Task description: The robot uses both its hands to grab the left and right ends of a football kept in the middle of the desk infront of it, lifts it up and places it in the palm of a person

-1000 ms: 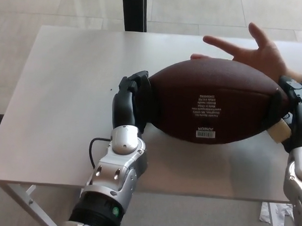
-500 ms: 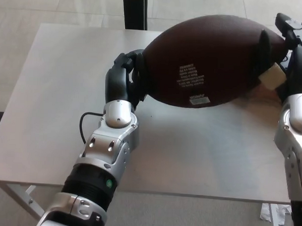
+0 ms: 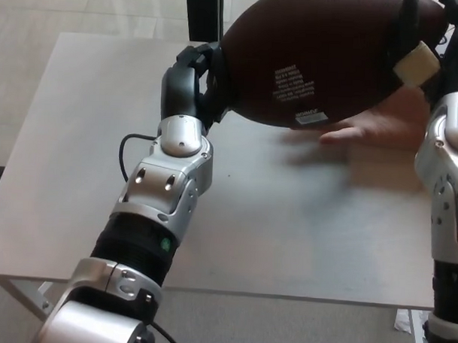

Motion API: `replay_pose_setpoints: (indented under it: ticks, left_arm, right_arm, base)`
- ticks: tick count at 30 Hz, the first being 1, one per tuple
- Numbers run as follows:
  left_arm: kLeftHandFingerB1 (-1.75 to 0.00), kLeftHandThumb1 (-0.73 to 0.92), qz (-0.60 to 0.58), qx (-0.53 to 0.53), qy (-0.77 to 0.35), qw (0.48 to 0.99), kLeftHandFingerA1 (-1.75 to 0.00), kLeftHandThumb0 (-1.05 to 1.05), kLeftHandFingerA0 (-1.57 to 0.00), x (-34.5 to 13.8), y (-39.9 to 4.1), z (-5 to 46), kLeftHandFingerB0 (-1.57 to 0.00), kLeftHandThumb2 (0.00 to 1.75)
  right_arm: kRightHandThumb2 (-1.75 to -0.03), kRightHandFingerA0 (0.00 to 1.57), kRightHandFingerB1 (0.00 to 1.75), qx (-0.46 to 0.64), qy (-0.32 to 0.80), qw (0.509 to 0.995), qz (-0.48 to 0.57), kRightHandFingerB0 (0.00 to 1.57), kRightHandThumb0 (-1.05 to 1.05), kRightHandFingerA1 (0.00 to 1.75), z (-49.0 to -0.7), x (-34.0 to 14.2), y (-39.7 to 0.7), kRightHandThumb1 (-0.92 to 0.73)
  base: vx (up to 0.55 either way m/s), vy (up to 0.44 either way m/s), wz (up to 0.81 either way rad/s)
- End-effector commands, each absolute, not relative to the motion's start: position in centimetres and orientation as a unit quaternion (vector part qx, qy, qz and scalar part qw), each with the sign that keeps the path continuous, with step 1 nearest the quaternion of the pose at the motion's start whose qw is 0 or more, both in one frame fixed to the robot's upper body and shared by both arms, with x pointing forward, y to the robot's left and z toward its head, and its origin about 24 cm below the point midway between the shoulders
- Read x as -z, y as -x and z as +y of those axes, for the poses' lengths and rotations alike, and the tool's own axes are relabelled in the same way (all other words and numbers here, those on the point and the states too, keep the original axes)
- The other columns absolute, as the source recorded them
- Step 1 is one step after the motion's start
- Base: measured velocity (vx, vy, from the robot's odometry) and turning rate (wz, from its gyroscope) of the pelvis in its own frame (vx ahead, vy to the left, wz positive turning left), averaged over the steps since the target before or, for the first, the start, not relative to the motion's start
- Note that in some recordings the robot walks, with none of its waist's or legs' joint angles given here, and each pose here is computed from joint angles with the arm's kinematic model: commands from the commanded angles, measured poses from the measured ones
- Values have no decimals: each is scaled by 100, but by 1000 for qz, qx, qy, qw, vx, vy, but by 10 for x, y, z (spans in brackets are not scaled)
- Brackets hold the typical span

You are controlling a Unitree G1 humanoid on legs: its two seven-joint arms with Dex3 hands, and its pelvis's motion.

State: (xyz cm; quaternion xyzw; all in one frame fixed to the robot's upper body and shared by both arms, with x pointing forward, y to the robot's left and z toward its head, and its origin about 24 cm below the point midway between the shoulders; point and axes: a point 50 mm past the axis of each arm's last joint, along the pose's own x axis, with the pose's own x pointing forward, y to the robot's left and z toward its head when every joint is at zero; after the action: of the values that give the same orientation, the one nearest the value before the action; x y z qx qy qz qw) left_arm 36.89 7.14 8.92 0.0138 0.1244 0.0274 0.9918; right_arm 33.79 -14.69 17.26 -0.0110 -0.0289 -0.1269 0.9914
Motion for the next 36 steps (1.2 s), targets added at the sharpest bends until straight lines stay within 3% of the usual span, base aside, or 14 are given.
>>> replay_pose_setpoints:
  ticks: [1, 8, 9, 11, 22, 23, 24, 25, 26, 29, 32, 33, 34, 36]
  left_arm:
    - [-46, 74, 43, 165, -106, 980, -54, -57, -69, -152, -376, 7, -58, 63]
    - [-48, 65, 67, 150, -166, 972, -69, -51, -56, -177, -389, 8, -54, 60]
    - [-50, 64, 77, 161, -176, 968, -76, -51, -38, -180, -391, 5, -46, 59]
    - [-52, 64, 83, 167, -192, 963, -81, -50, -40, -182, -393, 4, -48, 59]
    - [-51, 63, 149, 281, -386, 866, -73, -38, -44, -178, -396, -2, -51, 59]
    - [-48, 70, 159, 281, -404, 856, -70, -40, -42, -171, -395, -3, -36, 60]
    - [-43, 73, 173, 289, -447, 829, -69, -46, -41, -167, -393, -4, -31, 60]
    - [-39, 76, 179, 288, -444, 829, -62, -46, -32, -161, -392, -3, -25, 62]
    - [-38, 75, 174, 302, -461, 816, -62, -47, -34, -155, -391, -3, -27, 62]
    - [-38, 76, 181, 328, -510, 775, -59, -57, -31, -142, -388, -4, -28, 62]
    - [-47, 80, 183, 317, -585, 724, -70, -61, -42, -135, -386, -4, -38, 64]
    - [-49, 81, 180, 319, -593, 717, -75, -59, -42, -134, -386, -3, -36, 64]
    - [-49, 80, 178, 321, -604, 708, -79, -56, -47, -134, -386, -3, -36, 64]
    - [-62, 51, 176, 295, -594, 727, -102, -49, -68, -134, -385, -6, -30, 95]
  right_arm:
    - [-65, 55, 36, -29, -93, 995, -12, 39, -73, 55, -90, -204, -349, -84]
    - [-65, 59, 36, 18, -168, 986, 6, 41, -71, 59, -106, -220, -371, -86]
    - [-103, 52, 51, 32, -198, 980, 9, 32, -67, 66, -116, -220, -375, -69]
    - [-65, 56, 36, 45, -217, 975, 15, 39, -68, 57, -118, -221, -377, -87]
    - [-66, 58, 38, 129, -291, 946, 51, 40, -67, 63, -149, -200, -393, -88]
    - [-105, 54, 52, 139, -297, 942, 70, 32, -67, 68, -151, -191, -394, -71]
    - [-67, 57, 37, 142, -305, 938, 80, 35, -66, 61, -153, -184, -394, -90]
    - [-106, 53, 52, 149, -306, 936, 89, 31, -65, 68, -155, -177, -395, -73]
    - [-69, 54, 36, 153, -306, 934, 101, 35, -66, 62, -157, -171, -396, -92]
    - [-70, 49, 41, 169, -304, 931, 111, 34, -67, 65, -167, -153, -394, -92]
    - [-67, 52, 45, 208, -301, 922, 126, 40, -63, 63, -176, -136, -393, -92]
    - [-105, 53, 55, 216, -311, 916, 132, 33, -62, 71, -178, -133, -393, -71]
    - [-66, 62, 43, 228, -323, 907, 144, 39, -62, 75, -182, -127, -392, -90]
    - [-67, 58, 41, 246, -308, 904, 163, 35, -64, 60, -190, -114, -389, -91]
  base:
    - [0, 0, 0]
    - [0, 0, 0]
    - [0, 0, 0]
    - [0, 0, 0]
    - [0, 0, 0]
    - [0, 0, 0]
    - [0, 0, 0]
    - [0, 0, 0]
    - [0, 0, 0]
    - [0, 0, 0]
    - [0, 0, 0]
    - [0, 0, 0]
    - [0, 0, 0]
    - [0, 0, 0]
